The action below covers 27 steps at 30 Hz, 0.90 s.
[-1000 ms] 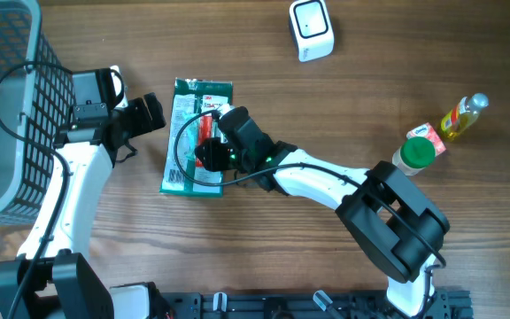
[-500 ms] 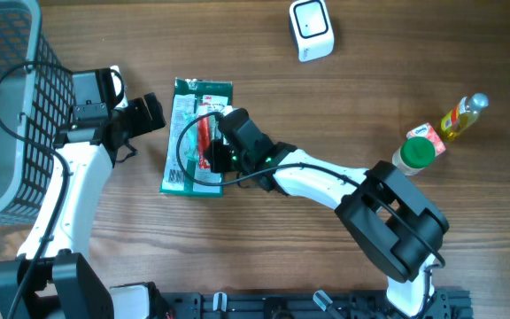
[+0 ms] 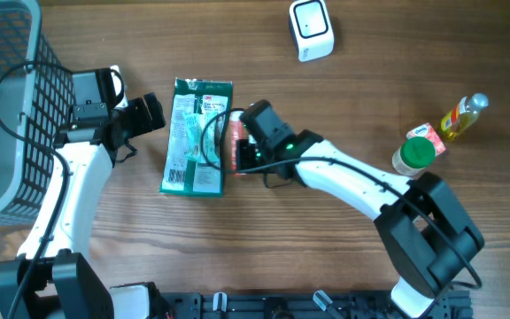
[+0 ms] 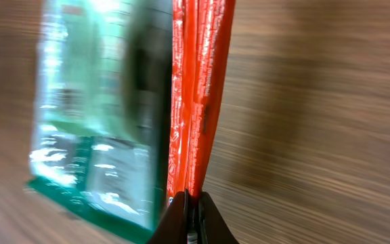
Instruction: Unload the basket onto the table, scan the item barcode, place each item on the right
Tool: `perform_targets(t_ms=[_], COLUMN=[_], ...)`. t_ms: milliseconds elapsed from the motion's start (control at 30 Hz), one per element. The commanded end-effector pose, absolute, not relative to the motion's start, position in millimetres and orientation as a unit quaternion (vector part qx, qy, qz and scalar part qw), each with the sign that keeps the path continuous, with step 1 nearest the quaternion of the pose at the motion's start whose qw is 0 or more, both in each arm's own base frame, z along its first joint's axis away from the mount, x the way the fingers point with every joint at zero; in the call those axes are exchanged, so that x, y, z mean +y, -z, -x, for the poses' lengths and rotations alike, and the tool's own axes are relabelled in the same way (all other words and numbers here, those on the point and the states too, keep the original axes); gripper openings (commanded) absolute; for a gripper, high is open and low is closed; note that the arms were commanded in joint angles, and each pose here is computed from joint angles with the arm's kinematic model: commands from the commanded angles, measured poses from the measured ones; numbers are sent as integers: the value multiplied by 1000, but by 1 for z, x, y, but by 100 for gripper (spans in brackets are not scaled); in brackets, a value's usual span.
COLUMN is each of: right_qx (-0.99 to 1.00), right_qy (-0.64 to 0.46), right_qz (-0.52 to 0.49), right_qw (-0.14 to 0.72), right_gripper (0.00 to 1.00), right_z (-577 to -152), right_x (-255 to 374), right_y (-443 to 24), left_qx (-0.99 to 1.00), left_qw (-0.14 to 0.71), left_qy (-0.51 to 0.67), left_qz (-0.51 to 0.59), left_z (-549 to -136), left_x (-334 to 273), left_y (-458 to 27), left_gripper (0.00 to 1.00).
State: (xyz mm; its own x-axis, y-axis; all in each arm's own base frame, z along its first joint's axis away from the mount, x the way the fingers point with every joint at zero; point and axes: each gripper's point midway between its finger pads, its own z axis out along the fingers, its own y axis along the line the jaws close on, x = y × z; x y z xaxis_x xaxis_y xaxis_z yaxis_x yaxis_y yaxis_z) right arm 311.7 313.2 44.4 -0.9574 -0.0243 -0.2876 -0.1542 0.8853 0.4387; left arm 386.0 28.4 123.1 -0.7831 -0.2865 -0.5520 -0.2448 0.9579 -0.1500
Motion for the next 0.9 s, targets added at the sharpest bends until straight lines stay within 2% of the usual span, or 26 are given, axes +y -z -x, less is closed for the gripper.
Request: perform_targets(t_ms=[0,133,267,333,433,500,533,567,600,867], right_qx=[973,987,992,992,996,996,995,996,996,994], right_qy=[-189,-132,-96,-81,-82,-83,-84,-76,-62,-71], right_qz=[1,-63,-85,-92,-34,-36,-44,-53,-63,-86], right_qw=[132,68,18,-8,-2,4,9,10,8,-12], right_gripper=[4,4,5,27,40,43,39,17,4,6], right_z=[-328,-322,-308,-297,-300,-308,-312,-315,-314,-292], right_x=[269,206,166,156,154,149,144,136,126,135], right_y=[-38,-23,-16,-15,-20,-27,-28,-27,-26,-2], left_qx=[943,943,943,943,943,943,943,943,943,943], left_qw=[303,303,303,303,303,303,303,303,303,303], left_qy=[38,38,38,38,38,38,38,38,38,38], left_qz=[134,134,134,134,134,134,134,134,134,134], left_z=[-388,-388,-388,-388,-388,-388,-388,-388,-388,-388], left_x=[29,29,29,29,29,29,29,29,29,29], left_y=[-127,-127,-127,-127,-127,-127,-127,-127,-127,-127], left_gripper=[100,100,100,100,100,100,100,100,100,100])
